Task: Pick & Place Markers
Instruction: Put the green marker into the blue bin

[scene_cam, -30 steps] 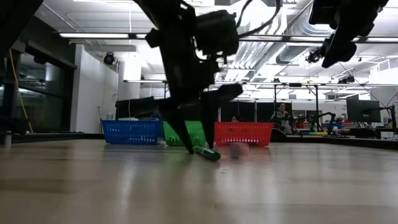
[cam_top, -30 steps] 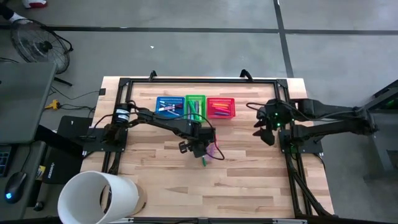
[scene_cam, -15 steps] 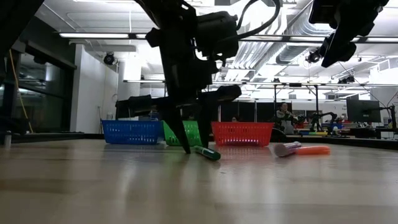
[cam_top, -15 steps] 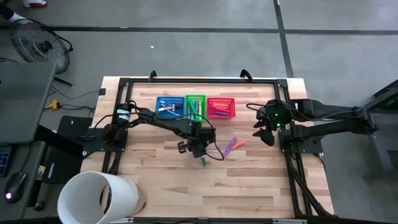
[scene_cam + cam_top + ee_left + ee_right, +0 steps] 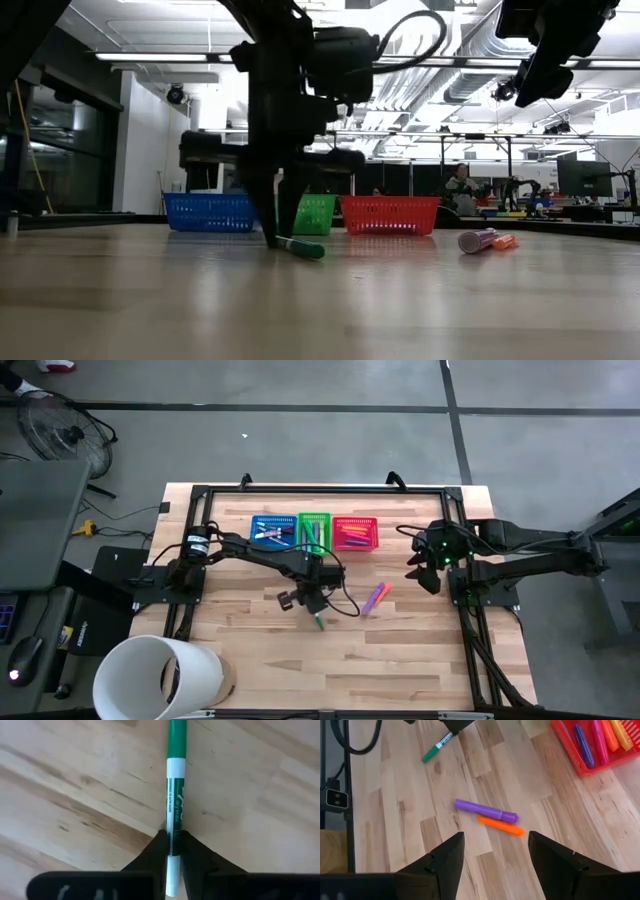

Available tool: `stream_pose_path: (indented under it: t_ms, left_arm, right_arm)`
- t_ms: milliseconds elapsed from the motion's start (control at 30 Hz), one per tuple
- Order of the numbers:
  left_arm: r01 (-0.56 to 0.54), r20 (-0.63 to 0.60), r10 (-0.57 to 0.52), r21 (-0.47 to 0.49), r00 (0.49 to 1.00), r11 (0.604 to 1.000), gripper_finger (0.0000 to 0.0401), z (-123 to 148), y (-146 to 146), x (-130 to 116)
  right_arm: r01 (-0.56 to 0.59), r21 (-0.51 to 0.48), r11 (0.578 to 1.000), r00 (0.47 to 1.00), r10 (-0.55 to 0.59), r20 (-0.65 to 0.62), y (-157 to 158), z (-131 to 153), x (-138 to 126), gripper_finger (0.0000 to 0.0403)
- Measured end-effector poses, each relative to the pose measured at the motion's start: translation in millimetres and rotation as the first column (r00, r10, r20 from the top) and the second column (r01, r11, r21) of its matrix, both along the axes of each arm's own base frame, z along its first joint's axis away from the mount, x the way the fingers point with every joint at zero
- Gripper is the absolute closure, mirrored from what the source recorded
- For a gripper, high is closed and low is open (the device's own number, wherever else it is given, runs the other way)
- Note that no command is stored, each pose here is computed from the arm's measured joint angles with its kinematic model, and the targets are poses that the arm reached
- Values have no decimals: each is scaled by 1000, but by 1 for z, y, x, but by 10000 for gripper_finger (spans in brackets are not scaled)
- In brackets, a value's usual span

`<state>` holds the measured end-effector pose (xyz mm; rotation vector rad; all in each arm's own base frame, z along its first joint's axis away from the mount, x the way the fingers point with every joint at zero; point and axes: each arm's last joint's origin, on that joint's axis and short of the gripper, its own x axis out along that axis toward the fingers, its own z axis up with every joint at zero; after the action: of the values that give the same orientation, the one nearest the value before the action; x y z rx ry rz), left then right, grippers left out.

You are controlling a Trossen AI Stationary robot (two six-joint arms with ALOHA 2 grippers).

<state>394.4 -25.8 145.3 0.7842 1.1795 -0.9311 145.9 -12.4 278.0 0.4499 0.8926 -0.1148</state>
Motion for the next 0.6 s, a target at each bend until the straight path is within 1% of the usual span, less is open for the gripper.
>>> stream_pose_path:
  t_ms: [67, 133, 200, 300, 433, 600]
  left_arm:
    - [-74, -27, 74, -16, 997, 997, 367, 0, 0, -1]
    - [-156, -59, 154, -31, 986, 987, 376, 0, 0, -2]
    - [-227, -83, 223, -41, 971, 973, 389, 0, -1, -3]
    - [-317, -113, 308, -71, 945, 946, 391, 0, -1, -3]
    - [-402, -141, 388, -83, 911, 912, 391, 0, -2, -3]
    - [-463, -151, 448, -86, 881, 882, 391, 1, -2, -2]
  right_arm:
    - [6, 3, 1000, 1000, -6, 4, 0, 0, 0, 194]
    - [9, 2, 1000, 1000, -9, 12, 0, 1, 1, 194]
    - [13, -2, 1000, 1000, -13, 20, 0, 1, 2, 194]
    - [26, -13, 1000, 999, -26, 29, -1, 2, 2, 194]
    - [39, -28, 999, 999, -38, 33, -2, 2, 3, 194]
    - [49, -20, 999, 998, -48, 41, -2, 3, 4, 194]
